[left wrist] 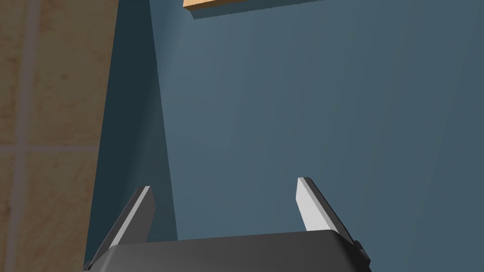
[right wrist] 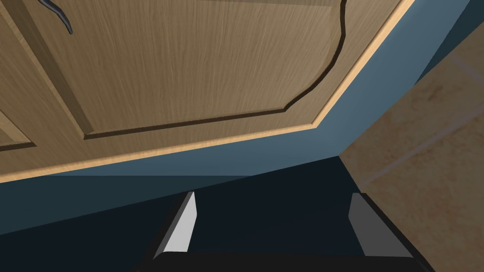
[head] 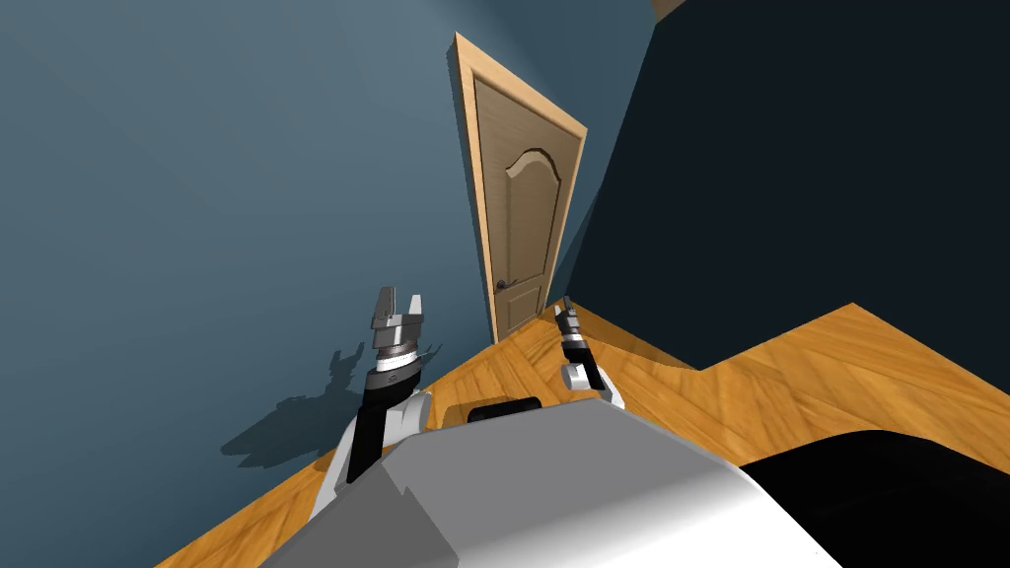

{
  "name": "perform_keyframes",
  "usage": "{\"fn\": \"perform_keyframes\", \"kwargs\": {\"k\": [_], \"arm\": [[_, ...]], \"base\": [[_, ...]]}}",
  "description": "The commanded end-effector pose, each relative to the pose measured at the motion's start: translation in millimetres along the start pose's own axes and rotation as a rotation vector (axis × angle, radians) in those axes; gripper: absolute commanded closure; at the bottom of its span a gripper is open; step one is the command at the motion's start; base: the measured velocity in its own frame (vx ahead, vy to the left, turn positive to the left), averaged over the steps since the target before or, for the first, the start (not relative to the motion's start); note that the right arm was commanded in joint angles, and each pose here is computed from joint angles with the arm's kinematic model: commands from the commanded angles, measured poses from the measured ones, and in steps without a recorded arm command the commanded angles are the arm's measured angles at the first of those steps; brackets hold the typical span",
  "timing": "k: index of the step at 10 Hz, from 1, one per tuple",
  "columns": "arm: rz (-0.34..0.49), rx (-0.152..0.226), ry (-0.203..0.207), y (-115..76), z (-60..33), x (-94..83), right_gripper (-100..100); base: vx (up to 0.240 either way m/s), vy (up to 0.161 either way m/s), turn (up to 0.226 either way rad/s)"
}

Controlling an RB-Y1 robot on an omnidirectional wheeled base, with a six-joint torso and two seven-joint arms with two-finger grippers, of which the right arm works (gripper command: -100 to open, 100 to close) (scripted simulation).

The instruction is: Pull the door open

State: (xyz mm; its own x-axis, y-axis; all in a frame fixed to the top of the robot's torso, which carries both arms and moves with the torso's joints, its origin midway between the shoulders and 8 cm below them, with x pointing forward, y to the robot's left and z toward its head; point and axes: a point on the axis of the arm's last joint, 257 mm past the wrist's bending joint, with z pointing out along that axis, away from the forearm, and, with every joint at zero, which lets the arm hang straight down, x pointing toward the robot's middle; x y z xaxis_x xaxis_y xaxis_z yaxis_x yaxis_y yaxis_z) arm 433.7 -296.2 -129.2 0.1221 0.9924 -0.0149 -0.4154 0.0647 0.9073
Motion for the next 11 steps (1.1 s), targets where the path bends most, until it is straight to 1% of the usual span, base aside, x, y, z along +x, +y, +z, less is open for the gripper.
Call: {"fn": "perform_keyframes", "kwargs": {"k": [1,2,3,4,5,6,7,8,9,10,11], "arm": [[0.0,0.017,0.003,-11.9,2.0,-1.2,-100],[-0.001,0.015,0.012,-16.4,6.5,0.7,-100],[-0.002,0.036,0.011,-25.8,3.3,-0.1,-100],[-0.003,0.04,0.02,-33.2,6.8,1.4,-100],[-0.003,0.054,0.019,-39.6,4.4,0.8,-100],[-0.005,0.056,0.028,-45.5,8.4,2.3,-100],[-0.005,0.073,0.026,-53.1,5.3,1.5,-100],[-0.007,0.072,0.035,-57.5,10.1,3.0,-100],[-0.008,0.092,0.034,-66.6,6.2,2.1,-100],[-0.009,0.094,0.042,-72.2,10.4,3.3,-100],[-0.01,0.111,0.04,-79.9,6.9,2.4,-100]], "base": [[0.028,-0.028,0.054],[0.035,-0.036,0.123],[0.034,-0.035,0.074],[0.034,-0.029,0.141],[0.032,-0.034,0.066],[0.043,-0.046,0.147],[0.037,-0.045,0.067],[0.045,-0.046,0.139],[0.035,-0.043,0.063],[0.039,-0.044,0.117],[0.033,-0.042,0.076]]}}
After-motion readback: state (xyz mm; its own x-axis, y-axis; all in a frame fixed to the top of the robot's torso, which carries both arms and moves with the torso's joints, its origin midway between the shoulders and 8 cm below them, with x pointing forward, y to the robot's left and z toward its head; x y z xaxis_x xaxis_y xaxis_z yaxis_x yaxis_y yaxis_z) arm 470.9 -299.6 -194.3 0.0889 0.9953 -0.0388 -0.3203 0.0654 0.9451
